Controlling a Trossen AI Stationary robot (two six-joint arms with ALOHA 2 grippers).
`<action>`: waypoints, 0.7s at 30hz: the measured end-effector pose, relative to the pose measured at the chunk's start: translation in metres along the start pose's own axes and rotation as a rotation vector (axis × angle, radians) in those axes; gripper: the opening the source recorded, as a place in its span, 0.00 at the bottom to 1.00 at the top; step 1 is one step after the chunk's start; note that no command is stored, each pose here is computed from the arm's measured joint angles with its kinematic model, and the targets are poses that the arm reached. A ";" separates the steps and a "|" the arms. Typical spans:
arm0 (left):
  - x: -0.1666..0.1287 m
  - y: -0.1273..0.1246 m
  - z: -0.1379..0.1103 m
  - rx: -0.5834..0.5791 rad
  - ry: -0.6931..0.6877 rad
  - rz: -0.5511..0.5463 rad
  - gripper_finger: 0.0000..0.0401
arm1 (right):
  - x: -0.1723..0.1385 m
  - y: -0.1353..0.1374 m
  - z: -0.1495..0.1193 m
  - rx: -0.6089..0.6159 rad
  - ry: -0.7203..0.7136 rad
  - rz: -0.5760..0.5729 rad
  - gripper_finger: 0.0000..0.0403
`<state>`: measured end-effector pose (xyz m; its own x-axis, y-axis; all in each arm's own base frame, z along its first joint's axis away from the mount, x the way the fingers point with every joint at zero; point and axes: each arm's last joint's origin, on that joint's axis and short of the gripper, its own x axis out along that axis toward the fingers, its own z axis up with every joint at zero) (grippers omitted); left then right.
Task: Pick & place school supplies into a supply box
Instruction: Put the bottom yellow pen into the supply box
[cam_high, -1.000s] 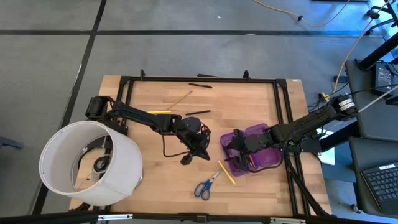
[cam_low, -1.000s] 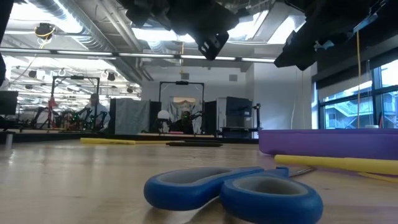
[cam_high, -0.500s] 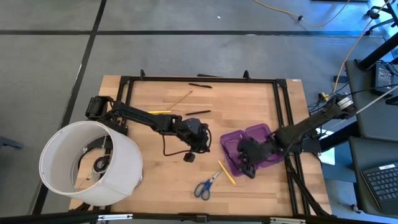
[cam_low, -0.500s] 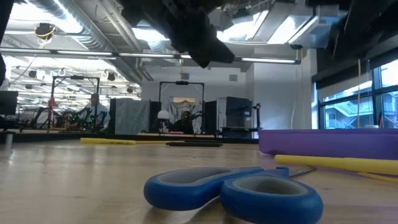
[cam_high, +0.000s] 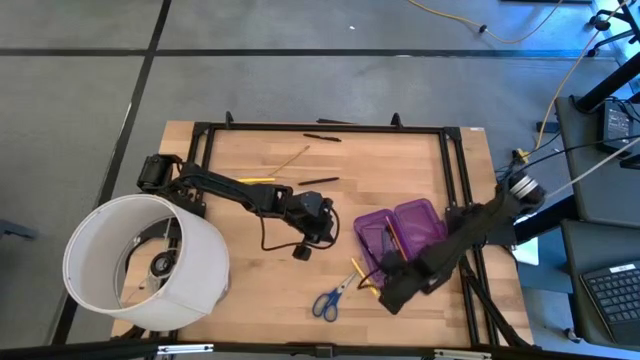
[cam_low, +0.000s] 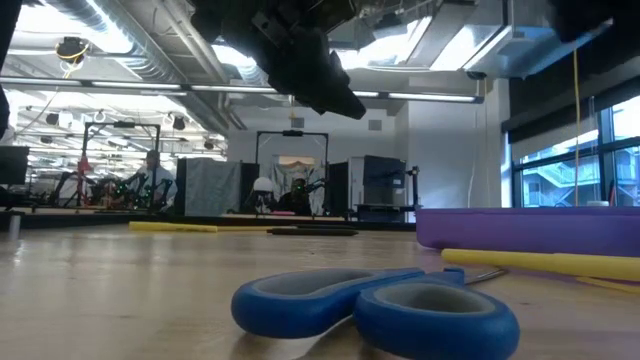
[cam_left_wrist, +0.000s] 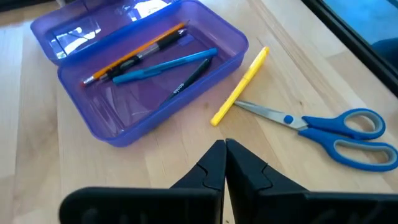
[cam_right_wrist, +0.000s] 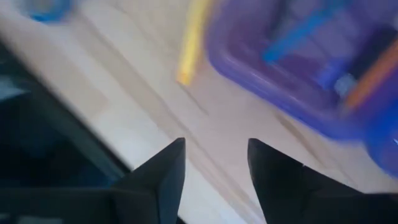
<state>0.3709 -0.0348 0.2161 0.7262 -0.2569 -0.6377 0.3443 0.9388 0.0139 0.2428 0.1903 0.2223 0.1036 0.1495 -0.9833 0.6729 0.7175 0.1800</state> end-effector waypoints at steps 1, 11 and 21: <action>0.000 0.000 0.000 0.010 0.000 0.000 0.01 | 0.002 0.004 -0.002 0.012 0.006 -0.044 0.42; 0.000 0.000 -0.002 0.024 0.020 -0.004 0.01 | 0.029 0.042 -0.009 0.000 -0.019 -0.101 0.37; 0.000 -0.001 -0.006 0.031 0.059 -0.014 0.01 | 0.052 0.050 -0.005 -0.003 -0.069 -0.100 0.49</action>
<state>0.3669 -0.0345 0.2117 0.6850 -0.2548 -0.6825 0.3730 0.9274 0.0282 0.2782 0.2379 0.1808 0.0861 0.0300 -0.9958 0.6803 0.7285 0.0808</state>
